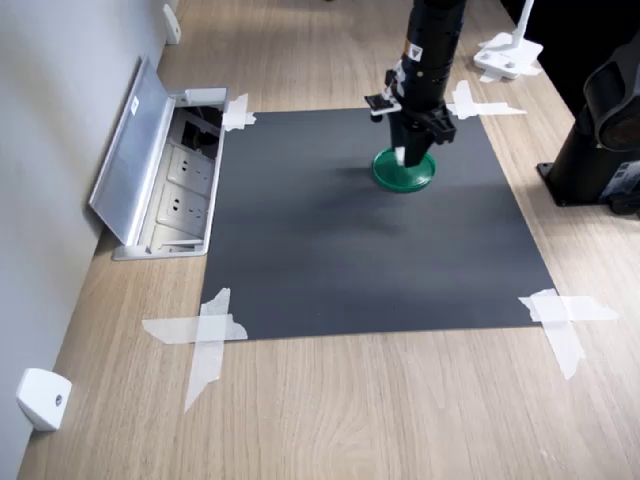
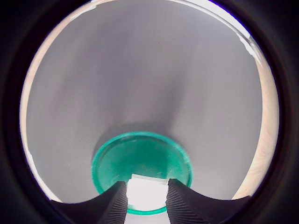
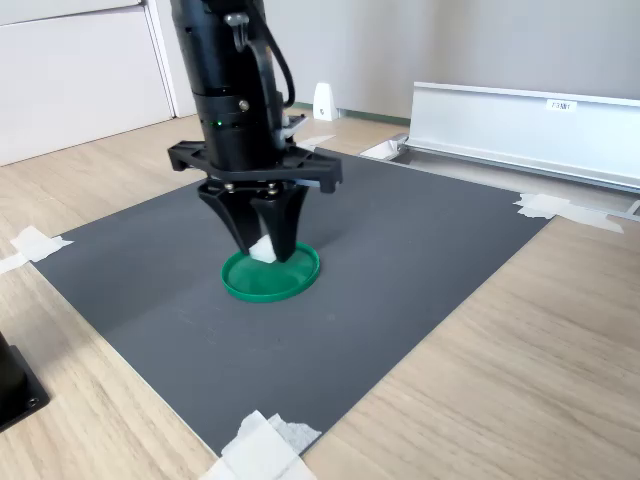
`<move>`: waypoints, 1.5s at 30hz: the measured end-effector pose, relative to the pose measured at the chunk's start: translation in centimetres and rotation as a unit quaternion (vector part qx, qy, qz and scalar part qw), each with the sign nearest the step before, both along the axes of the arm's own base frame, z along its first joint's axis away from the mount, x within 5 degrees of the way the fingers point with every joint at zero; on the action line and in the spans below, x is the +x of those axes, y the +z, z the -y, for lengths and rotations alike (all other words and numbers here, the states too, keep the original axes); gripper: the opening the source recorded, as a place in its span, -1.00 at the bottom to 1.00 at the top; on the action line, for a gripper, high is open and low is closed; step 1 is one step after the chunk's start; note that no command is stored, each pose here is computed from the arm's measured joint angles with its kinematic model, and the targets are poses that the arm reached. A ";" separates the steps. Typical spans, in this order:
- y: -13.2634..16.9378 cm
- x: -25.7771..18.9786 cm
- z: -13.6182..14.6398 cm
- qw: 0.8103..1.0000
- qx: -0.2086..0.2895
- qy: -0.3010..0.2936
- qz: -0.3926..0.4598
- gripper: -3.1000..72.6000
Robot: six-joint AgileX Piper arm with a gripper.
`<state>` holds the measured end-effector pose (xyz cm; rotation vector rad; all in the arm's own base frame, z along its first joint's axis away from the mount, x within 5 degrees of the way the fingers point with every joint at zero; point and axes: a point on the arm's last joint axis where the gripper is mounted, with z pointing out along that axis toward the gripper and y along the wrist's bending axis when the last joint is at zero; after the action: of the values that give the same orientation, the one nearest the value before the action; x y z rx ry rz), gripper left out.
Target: Grasp a white terminal and put it on the green lid.
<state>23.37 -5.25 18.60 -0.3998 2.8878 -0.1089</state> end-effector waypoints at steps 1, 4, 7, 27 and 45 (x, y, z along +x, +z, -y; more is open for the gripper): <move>0.0 0.0 0.0 1.000 0.001 -0.002 0.000 -0.06; 0.0 -0.1 -0.1 1.000 0.008 -0.008 -0.003 -0.06; 0.0 -0.1 -0.1 1.000 0.010 -0.010 -0.003 -0.06; -0.1 -0.3 0.1 1.000 0.010 -0.016 -0.012 0.33; 7.1 -3.1 -1.0 0.983 0.021 -0.073 0.165 -0.17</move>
<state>20.27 -4.21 25.71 -0.1448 2.5825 -0.1246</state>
